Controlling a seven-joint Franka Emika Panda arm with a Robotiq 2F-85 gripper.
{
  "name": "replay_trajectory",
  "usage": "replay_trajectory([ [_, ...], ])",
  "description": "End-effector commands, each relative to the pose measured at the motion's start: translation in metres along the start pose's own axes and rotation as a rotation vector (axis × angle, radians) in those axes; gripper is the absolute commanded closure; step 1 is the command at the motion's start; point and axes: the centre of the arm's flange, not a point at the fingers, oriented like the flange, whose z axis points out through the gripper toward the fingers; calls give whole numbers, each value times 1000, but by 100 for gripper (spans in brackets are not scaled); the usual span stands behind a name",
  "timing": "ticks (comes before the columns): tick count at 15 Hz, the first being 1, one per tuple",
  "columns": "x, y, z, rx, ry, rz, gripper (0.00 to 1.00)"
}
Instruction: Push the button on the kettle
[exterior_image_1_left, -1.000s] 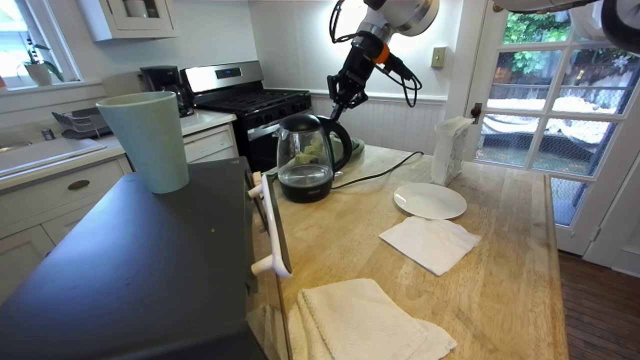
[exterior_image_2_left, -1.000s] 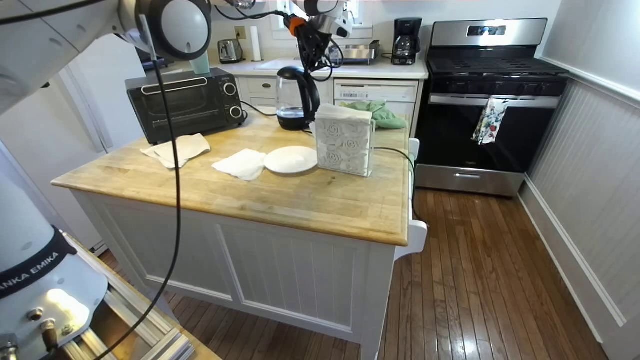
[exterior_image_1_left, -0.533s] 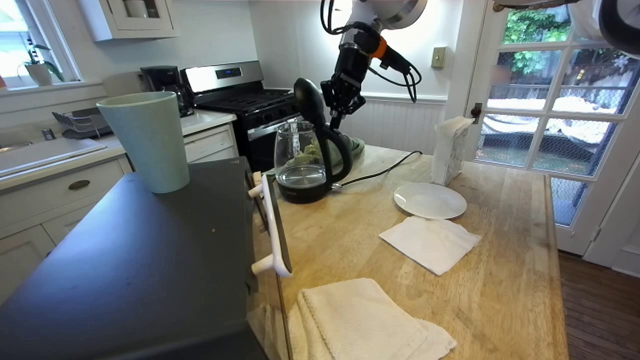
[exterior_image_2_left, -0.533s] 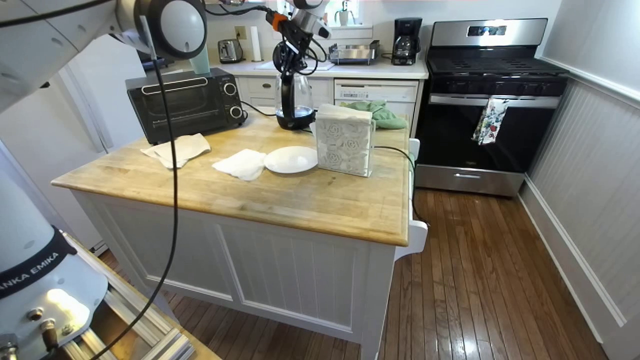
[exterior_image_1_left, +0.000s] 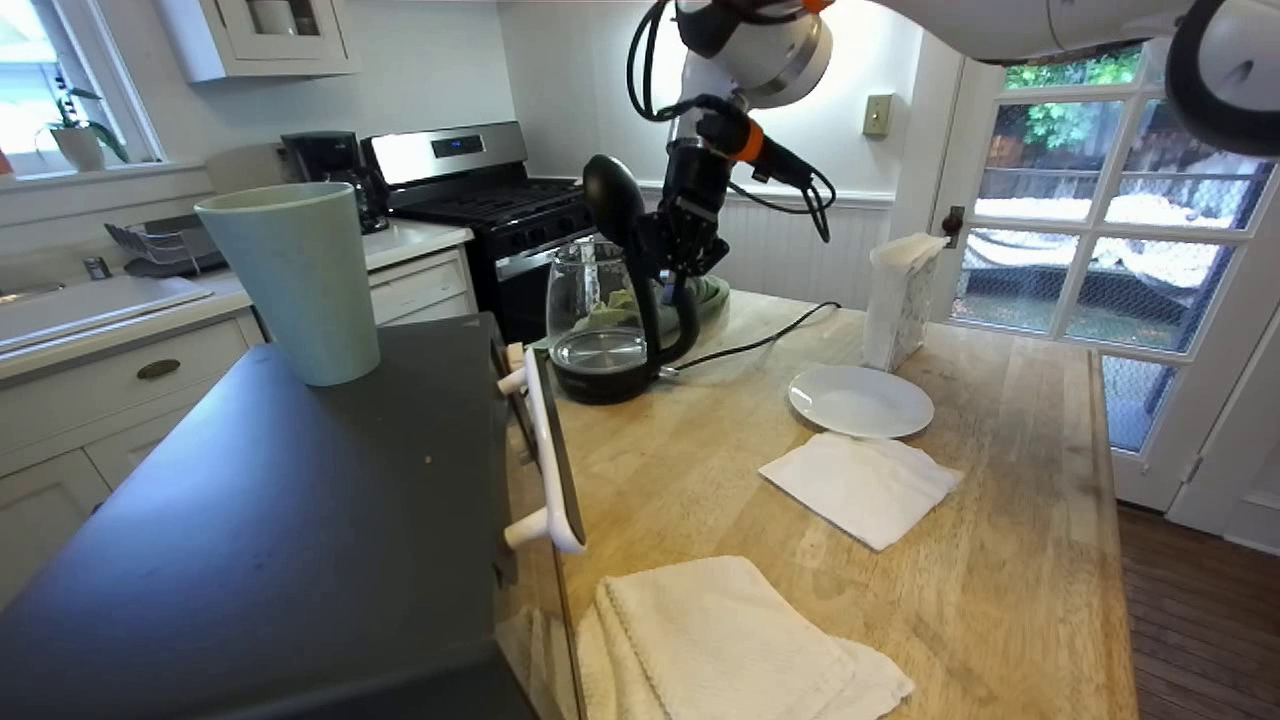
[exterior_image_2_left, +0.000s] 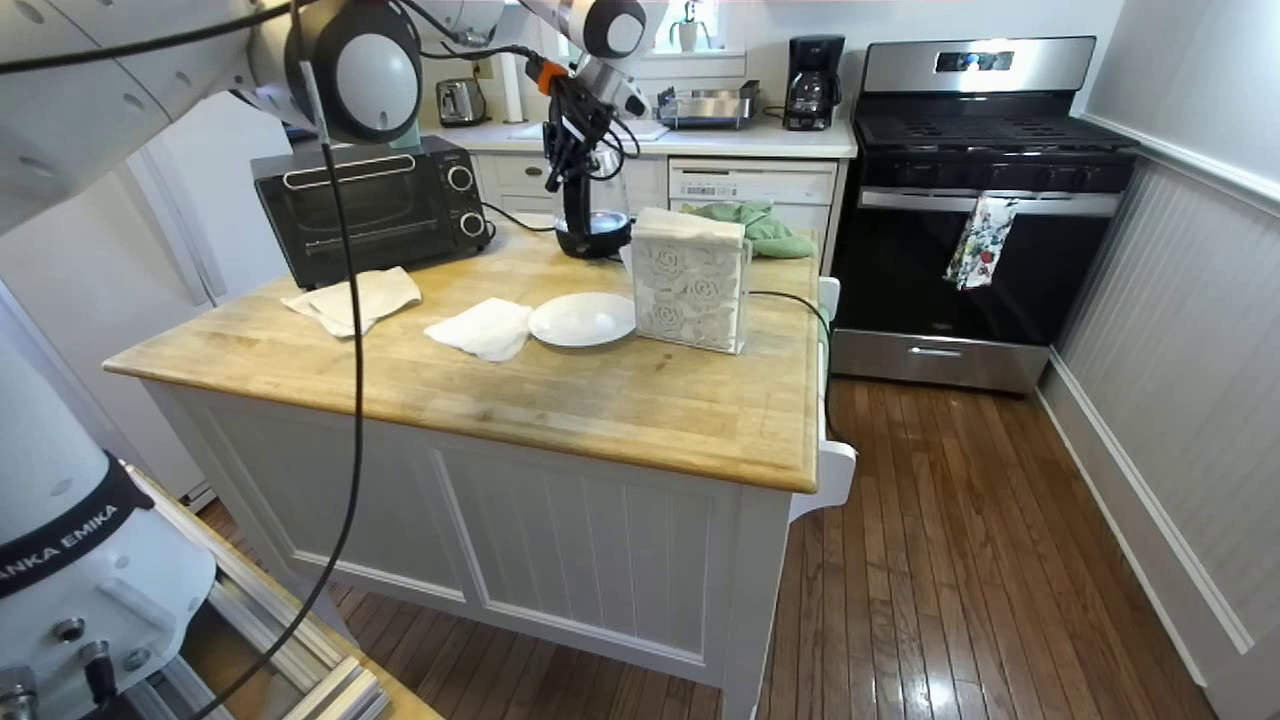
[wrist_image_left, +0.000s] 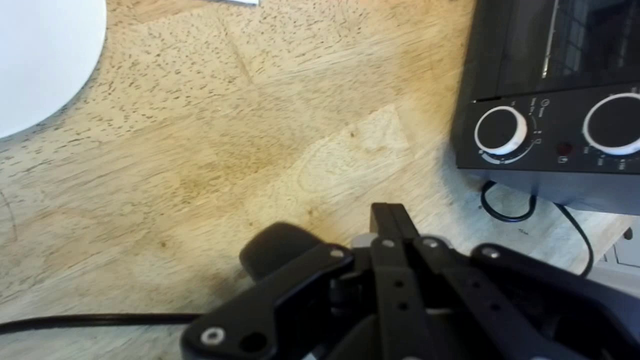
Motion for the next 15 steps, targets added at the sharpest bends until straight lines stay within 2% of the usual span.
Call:
replay_trajectory([
  [1, 40, 22, -6, 25, 43, 44, 100],
  [6, 20, 62, -37, 59, 120, 106, 100],
  [9, 3, 84, -60, 77, 125, 129, 100],
  [14, -31, 110, -113, 119, 202, 129, 100],
  [15, -42, 114, -126, 125, 223, 119, 74],
])
